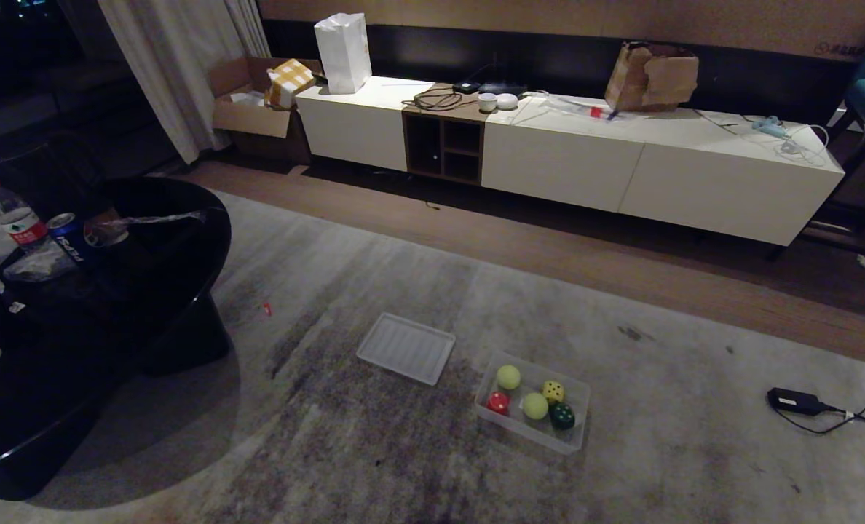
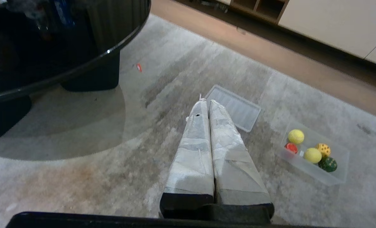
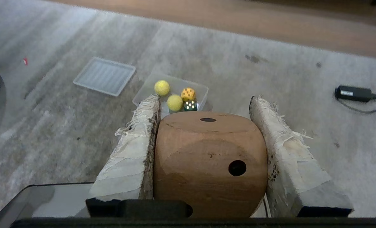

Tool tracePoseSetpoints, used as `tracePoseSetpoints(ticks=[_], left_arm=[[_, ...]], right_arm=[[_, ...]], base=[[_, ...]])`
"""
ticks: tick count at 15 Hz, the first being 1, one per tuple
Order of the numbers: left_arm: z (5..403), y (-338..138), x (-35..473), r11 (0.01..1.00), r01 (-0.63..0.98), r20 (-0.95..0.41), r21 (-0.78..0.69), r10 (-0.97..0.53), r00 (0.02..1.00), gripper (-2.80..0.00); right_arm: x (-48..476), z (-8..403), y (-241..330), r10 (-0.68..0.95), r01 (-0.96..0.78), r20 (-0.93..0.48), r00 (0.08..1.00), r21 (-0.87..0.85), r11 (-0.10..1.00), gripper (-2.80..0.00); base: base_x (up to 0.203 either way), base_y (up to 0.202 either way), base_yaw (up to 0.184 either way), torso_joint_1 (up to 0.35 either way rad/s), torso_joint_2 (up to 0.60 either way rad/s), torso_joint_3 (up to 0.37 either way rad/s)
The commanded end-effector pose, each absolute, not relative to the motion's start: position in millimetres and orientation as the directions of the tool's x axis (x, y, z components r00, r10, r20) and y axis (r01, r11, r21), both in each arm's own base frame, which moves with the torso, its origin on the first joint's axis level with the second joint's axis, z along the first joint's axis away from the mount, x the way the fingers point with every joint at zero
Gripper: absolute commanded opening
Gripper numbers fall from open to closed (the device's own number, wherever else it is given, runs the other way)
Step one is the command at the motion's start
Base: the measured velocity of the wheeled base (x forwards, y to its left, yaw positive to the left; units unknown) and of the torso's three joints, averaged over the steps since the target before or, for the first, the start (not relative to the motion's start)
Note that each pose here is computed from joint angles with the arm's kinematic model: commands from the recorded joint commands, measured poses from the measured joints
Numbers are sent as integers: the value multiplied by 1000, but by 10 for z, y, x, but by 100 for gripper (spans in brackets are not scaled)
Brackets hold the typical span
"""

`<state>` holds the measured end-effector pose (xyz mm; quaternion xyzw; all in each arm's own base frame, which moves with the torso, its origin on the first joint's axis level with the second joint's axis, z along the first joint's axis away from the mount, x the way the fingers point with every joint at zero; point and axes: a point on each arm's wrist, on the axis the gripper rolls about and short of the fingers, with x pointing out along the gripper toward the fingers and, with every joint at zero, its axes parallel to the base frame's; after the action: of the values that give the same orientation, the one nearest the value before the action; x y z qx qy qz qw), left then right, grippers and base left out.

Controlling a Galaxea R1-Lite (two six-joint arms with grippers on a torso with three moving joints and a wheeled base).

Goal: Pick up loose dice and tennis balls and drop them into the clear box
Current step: Put the toys in the box

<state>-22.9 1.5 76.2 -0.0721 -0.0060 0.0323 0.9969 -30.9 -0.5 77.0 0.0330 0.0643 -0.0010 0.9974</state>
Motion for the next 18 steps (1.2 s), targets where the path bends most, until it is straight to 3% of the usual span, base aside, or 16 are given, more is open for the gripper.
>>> tracePoseSetpoints(ticks=[1, 18], left_arm=[[758, 15, -227, 987, -64, 6, -146, 66, 998, -280], [759, 15, -226, 987, -65, 5, -146, 66, 998, -280]], right_arm=[[-309, 768, -5, 3, 6, -130, 991, 66, 998, -280], [-308, 767, -5, 3, 6, -131, 991, 66, 998, -280]], base=[[0, 0, 0, 3, 6, -196], [0, 0, 0, 2, 3, -196]])
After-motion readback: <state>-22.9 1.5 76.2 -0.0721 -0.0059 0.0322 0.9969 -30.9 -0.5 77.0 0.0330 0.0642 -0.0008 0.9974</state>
